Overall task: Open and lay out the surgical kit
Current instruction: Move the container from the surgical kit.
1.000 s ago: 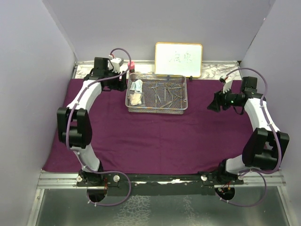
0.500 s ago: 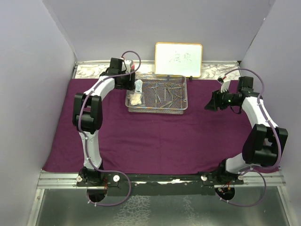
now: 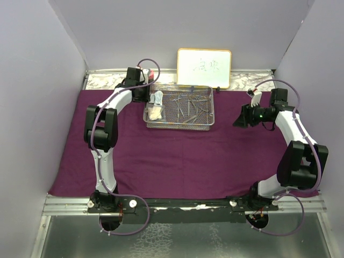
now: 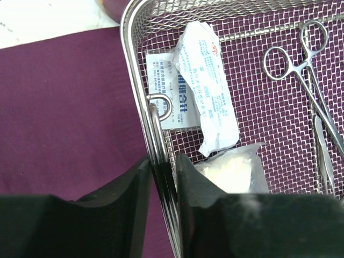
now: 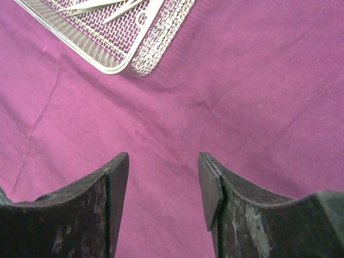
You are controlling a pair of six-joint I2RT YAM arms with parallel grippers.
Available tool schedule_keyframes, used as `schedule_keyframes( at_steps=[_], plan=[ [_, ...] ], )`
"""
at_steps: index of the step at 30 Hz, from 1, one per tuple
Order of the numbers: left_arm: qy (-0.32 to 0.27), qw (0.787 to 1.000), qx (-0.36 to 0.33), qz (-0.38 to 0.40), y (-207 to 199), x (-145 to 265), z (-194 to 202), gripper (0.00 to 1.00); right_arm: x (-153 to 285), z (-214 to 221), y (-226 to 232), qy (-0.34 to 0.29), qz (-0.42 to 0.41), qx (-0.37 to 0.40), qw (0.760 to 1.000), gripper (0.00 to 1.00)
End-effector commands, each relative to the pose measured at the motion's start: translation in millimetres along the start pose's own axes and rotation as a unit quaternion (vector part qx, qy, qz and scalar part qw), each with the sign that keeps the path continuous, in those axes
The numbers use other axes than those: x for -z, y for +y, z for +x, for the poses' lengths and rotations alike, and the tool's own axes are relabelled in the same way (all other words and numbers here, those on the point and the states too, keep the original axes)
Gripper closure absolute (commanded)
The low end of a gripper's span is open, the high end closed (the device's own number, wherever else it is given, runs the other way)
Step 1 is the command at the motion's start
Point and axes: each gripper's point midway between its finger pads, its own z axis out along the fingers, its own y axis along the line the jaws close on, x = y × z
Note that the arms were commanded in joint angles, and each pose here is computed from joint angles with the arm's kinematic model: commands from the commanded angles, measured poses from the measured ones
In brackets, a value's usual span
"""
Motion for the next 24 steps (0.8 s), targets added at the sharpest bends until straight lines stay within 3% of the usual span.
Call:
schedule_keyframes(
  at_steps=[1, 5, 14, 24],
  plan=[
    [-0.020, 1.000, 0.004, -0.014, 2, 5, -4, 0.77, -1, -2, 1, -0.005, 0.001, 0.008, 1.000, 0.46],
    [-0.029, 0.999, 0.010, -0.015, 1, 14, -2, 0.88, -2, -1, 2, -0.003, -0.003, 0.009, 1.000, 0.47],
    [-0.066, 0.997, 0.019, -0.036, 10, 44, -9, 0.99, 3, -1, 6, -0.008, 0.001, 0.018, 1.000, 0.47],
    [-0.082, 0.993, 0.043, -0.074, 65, 65, -14, 1.00, 4, -1, 7, -0.009, 0.000, 0.021, 1.000, 0.48]
  ],
)
